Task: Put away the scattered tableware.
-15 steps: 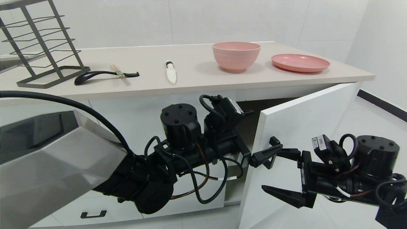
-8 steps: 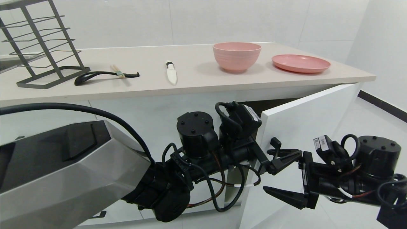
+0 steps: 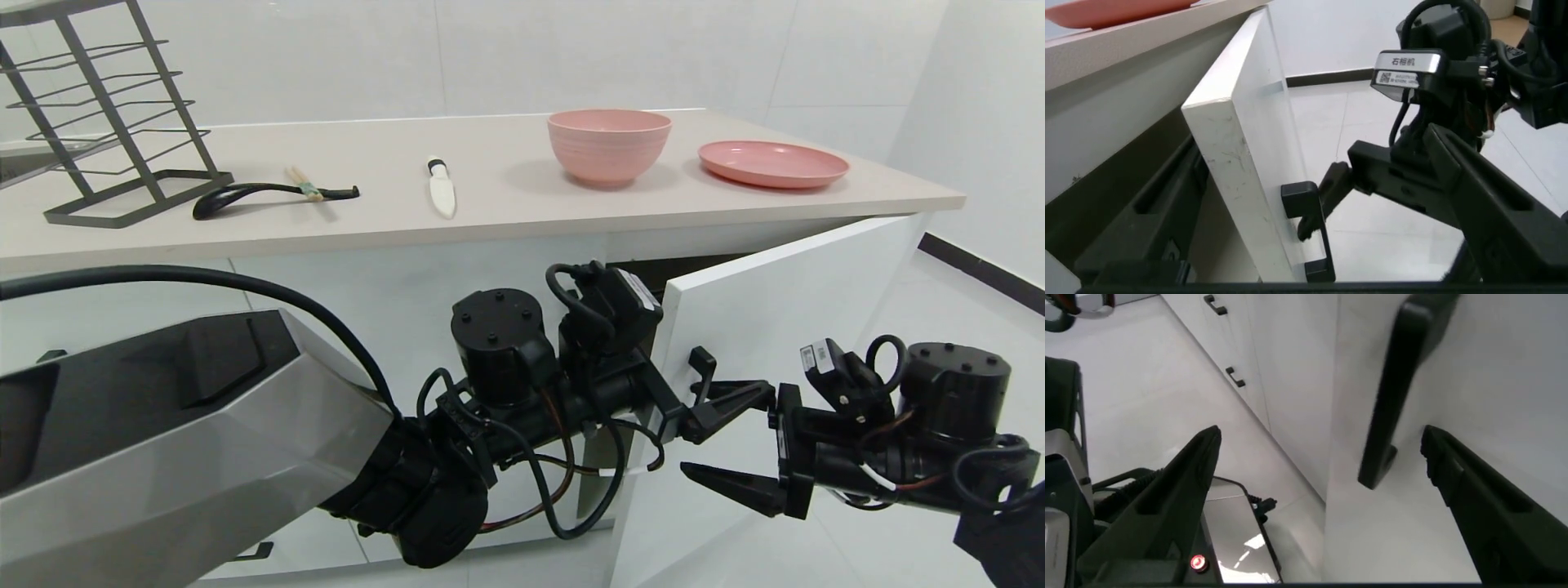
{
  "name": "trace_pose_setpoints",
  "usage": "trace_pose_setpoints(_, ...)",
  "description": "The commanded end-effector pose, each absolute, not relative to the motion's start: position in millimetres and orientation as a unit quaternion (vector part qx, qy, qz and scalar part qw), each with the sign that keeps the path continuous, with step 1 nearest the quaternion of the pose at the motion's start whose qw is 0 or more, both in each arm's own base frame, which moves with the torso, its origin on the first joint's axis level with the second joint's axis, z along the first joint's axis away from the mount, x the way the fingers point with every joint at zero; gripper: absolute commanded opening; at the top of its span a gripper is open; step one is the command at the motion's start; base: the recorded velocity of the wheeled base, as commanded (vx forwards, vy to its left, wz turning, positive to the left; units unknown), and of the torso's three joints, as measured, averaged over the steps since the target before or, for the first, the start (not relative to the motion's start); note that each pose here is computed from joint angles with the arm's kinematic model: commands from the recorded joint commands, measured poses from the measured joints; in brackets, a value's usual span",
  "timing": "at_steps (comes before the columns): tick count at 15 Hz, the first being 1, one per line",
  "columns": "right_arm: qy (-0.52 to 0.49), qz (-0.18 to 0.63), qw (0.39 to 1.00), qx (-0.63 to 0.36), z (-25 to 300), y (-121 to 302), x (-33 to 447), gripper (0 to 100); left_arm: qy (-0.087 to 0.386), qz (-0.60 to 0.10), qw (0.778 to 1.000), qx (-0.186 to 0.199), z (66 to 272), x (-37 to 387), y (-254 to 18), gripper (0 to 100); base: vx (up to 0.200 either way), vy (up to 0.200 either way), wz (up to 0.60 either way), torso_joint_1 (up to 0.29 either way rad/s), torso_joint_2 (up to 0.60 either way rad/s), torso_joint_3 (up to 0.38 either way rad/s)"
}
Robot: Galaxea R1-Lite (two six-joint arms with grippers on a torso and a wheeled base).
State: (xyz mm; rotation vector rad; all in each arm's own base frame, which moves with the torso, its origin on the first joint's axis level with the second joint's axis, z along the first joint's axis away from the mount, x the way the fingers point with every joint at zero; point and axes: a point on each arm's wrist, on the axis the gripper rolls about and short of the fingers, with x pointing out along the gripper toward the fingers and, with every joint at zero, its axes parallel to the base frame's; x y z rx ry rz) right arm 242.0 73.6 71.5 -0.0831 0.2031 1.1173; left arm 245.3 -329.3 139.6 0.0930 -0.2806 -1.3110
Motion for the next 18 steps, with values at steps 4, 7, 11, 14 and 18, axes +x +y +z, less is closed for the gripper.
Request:
trace_pose_setpoints(4, 0.092, 0.502, 0.859, -0.042, 72.5, 60.3, 245.5, 100, -0.118, -0.616, 0.778, 0.046, 132.4, 240.3, -330.3, 100, 0.0, 0.0, 0.0, 0.0, 0.0, 0.0)
trace_pose_setpoints(7, 0.053, 0.494, 0.865, -0.065, 93.7, 57.4, 230.1, 100, -0.124, -0.617, 0.776, 0.044, 132.1, 237.7, -331.0, 100, 0.0, 0.0, 0.0, 0.0, 0.0, 0.0)
trace_pose_setpoints(11, 0.025, 0.478, 0.874, -0.084, 111.5, 46.0, 174.0, 100, -0.117, -0.617, 0.777, 0.042, 125.1, 235.5, -326.9, 100, 0.0, 0.0, 0.0, 0.0, 0.0, 0.0)
trace_pose_setpoints(14, -0.021, 0.482, 0.87, -0.1, 127.2, 45.7, 152.0, 100, -0.118, -0.617, 0.777, 0.042, 120.5, 236.4, -328.2, 100, 0.0, 0.0, 0.0, 0.0, 0.0, 0.0)
trace_pose_setpoints(18, -0.065, 0.477, 0.869, -0.115, 140.2, 42.4, 134.6, 100, -0.109, -0.617, 0.778, 0.044, 111.7, 238.2, -330.5, 100, 0.0, 0.0, 0.0, 0.0, 0.0, 0.0)
